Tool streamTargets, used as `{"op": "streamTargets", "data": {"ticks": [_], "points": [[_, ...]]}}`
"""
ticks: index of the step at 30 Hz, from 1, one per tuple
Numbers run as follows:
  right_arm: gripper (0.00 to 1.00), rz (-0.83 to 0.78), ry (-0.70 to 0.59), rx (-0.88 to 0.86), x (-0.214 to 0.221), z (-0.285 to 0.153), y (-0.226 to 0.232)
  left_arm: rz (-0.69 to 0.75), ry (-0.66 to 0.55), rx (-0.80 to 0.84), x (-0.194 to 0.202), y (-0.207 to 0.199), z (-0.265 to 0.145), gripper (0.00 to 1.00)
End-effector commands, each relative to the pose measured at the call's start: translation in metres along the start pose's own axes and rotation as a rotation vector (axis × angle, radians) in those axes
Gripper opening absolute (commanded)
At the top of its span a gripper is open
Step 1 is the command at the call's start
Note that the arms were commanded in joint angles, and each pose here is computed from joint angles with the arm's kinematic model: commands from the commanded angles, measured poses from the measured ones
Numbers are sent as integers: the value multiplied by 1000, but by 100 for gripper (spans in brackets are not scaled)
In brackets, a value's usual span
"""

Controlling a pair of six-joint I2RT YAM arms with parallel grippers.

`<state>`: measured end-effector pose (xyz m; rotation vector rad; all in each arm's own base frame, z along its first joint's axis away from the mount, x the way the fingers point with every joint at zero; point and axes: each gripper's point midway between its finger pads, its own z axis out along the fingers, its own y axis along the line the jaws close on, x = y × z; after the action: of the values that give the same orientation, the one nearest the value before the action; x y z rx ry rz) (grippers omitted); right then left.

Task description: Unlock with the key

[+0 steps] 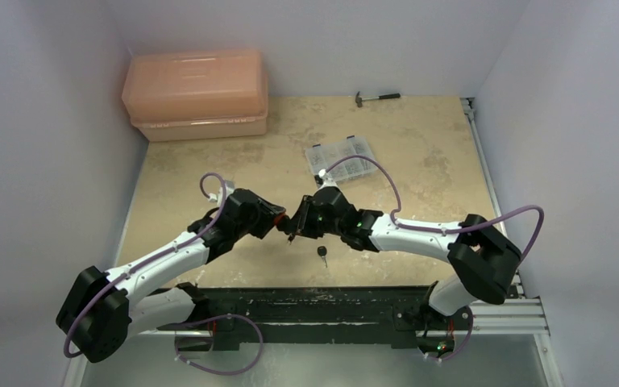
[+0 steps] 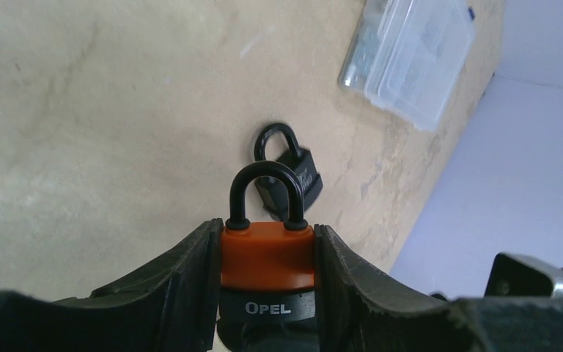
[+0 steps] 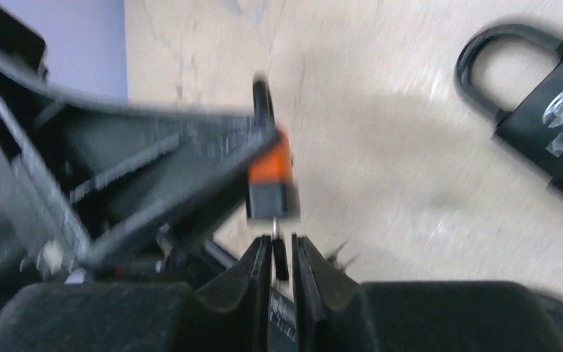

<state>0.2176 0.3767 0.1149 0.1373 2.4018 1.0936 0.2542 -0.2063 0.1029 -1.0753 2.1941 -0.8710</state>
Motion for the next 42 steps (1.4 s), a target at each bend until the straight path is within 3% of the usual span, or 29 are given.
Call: {"op": "streamTargets", "data": {"ticks": [1, 6, 18, 32, 34, 37, 42], "points": [[30, -46, -155, -50, -40, -9, 8, -22, 108, 174, 20, -61, -30, 0], [46, -117, -125, -43, -31, -21, -2, -33, 67, 175, 13, -64, -26, 0], [50, -190, -88, -82, -25, -38, 10, -23, 49, 157, 12, -65, -15, 0], [26, -216, -56, -63, -12, -33, 9, -18, 47, 150, 12, -65, -12, 0], [20, -219, -55, -56, -12, -31, 9, -17, 48, 151, 12, -66, -12, 0], [2, -221, -59, -47, -13, -29, 8, -17, 50, 152, 12, -66, -13, 0], [0, -203, -83, -23, -18, -24, 5, -16, 68, 152, 15, -66, -14, 0]]}}
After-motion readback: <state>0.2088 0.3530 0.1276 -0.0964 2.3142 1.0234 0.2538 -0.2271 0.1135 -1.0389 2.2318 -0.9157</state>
